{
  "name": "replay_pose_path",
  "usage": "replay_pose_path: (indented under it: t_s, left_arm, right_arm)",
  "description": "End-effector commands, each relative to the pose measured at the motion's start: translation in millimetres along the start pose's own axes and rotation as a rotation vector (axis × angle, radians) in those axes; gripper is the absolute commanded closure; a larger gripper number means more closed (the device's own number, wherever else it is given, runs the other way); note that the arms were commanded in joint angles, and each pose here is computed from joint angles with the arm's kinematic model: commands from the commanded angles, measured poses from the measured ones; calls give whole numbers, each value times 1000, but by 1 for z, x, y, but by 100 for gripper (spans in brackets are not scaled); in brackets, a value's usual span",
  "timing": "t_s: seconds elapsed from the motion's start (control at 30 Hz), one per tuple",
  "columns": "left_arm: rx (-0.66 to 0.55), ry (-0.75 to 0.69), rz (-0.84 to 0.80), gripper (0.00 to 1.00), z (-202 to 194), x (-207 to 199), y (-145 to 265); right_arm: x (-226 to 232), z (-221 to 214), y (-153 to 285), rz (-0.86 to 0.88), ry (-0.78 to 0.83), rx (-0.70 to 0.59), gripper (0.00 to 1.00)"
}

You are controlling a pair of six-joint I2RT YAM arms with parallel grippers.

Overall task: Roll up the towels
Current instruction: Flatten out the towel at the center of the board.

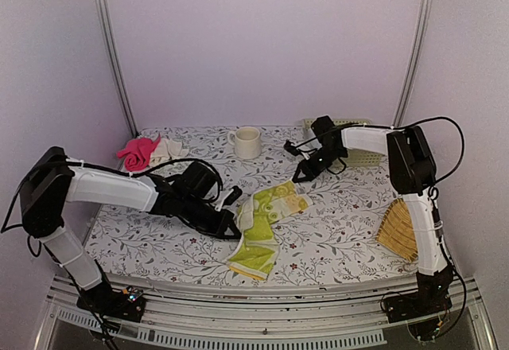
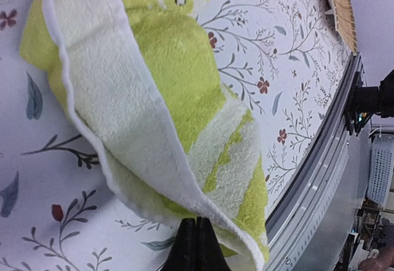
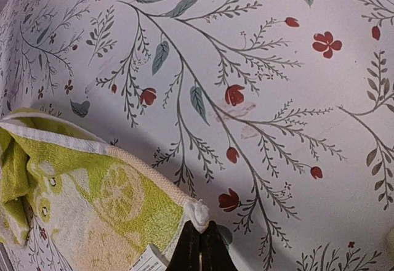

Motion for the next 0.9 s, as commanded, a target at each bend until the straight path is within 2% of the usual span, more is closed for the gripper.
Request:
replay_pose_path:
  t_s: [0.0,0.17,0.27,0.37,0.43,0.47,0.53,0.6,0.63,0.73,0.8,0.87]
  left_arm:
    - [-93,-59,58,100,34,-3,26]
    - [-246,-141,118,100,70,-29,86]
    - [-316,-177,120,100,80,-52,122]
    - [-327,-181,98,100,70,-56,136]
    - [-312,-170,118,100,60,-45,131]
    - [-301,-156,139,100,55,-36,126]
    - [-267,-142,145,100,46,-24,115]
    - [-219,-129,151,99,37,-13,101]
    - [-193,-116,160,95,34,-8,95]
    - [-149,-73,206,79,31,9,77]
    - [-143,-46,244,67,32,20,68]
    - [-142,-13,298,62,35,33,60]
  right_arm:
    - [14,39,36,12,76,-94,98]
    - [52,87,127,-47,198,-236,98]
    - [95,88,174,-22,291,-302,98]
    - [147,49,191,43,426,-321,98]
    - [182,2,177,87,542,-241,97]
    - [195,-27,163,93,623,-155,97]
    - [201,-86,136,88,670,62,91]
    - [203,-125,129,119,642,184,83]
    - [205,-137,130,129,619,212,75]
    - [211,-133,150,122,603,164,59]
    - [209,-111,171,88,595,66,54]
    - [187,-86,185,0,541,-8,50]
Point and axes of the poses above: each gripper's point midway between its finger pads, its own y axis back along the fingers, its own x axis along the line the jaws close on, z = x × y, the point moved 2 cm from there along y, back along the fingers, and after that the axes turned 12 degrees about y, right-handed, at the moved point
